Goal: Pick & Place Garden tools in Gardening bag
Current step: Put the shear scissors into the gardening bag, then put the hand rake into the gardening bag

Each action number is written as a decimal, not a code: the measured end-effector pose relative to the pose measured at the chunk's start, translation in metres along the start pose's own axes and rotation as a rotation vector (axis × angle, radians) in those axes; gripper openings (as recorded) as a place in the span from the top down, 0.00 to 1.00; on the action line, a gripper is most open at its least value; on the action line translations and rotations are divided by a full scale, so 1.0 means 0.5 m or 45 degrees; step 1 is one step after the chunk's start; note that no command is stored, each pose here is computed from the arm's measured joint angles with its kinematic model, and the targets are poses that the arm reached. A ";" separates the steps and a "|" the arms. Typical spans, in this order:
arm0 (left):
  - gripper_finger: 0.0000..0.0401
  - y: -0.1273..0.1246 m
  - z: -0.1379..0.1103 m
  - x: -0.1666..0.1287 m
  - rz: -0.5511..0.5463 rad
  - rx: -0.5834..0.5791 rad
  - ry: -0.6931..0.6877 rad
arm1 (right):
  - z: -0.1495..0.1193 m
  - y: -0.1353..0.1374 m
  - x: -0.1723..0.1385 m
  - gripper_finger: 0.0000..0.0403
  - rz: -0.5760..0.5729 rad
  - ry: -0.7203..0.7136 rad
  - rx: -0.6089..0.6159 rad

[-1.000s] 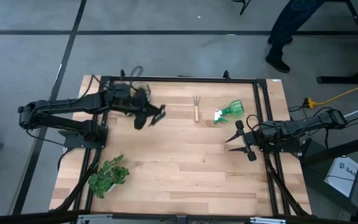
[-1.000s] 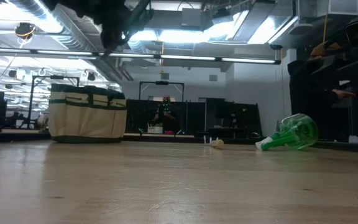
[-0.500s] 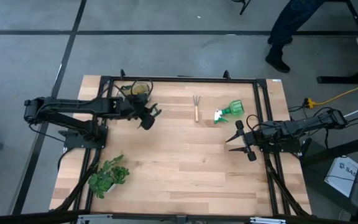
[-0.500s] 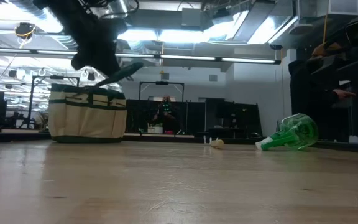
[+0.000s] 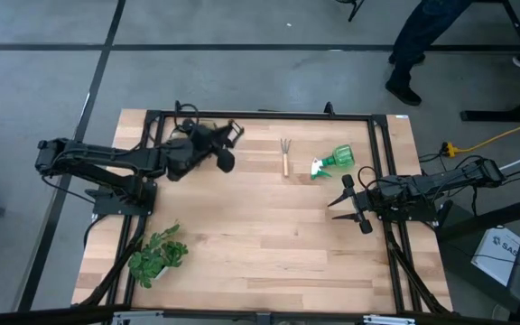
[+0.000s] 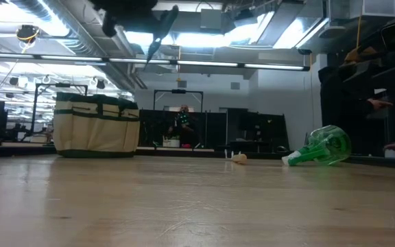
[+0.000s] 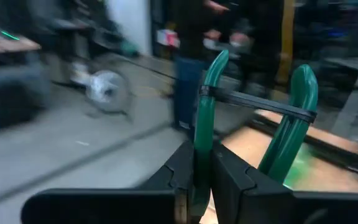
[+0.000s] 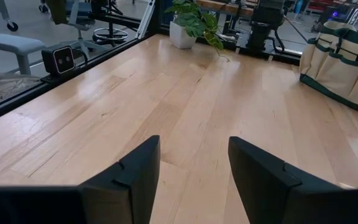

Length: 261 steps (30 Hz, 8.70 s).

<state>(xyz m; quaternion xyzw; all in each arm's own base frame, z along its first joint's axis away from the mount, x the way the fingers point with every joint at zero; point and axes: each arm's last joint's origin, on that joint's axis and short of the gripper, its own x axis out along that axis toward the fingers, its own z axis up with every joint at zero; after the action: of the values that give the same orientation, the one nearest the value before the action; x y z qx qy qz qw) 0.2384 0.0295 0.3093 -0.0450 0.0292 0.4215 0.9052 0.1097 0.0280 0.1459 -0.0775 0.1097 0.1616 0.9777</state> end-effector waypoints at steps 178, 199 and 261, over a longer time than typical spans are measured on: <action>0.67 -0.159 -0.105 -0.018 -0.910 0.077 0.641 | 0.000 0.000 0.000 0.52 0.000 0.000 0.000; 0.68 -0.157 -0.098 -0.087 -0.774 0.269 0.587 | 0.087 -0.011 -0.021 0.52 -0.071 -0.595 0.015; 0.68 0.011 -0.139 -0.151 -0.663 0.181 0.305 | -0.047 -0.264 0.336 0.62 -1.144 0.562 0.972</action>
<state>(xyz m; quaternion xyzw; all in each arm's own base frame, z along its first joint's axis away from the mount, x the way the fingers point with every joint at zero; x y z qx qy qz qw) 0.1847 -0.0321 0.2469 -0.0368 0.1528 0.1638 0.9739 0.3045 -0.0496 0.0984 0.2070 0.3155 -0.3352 0.8633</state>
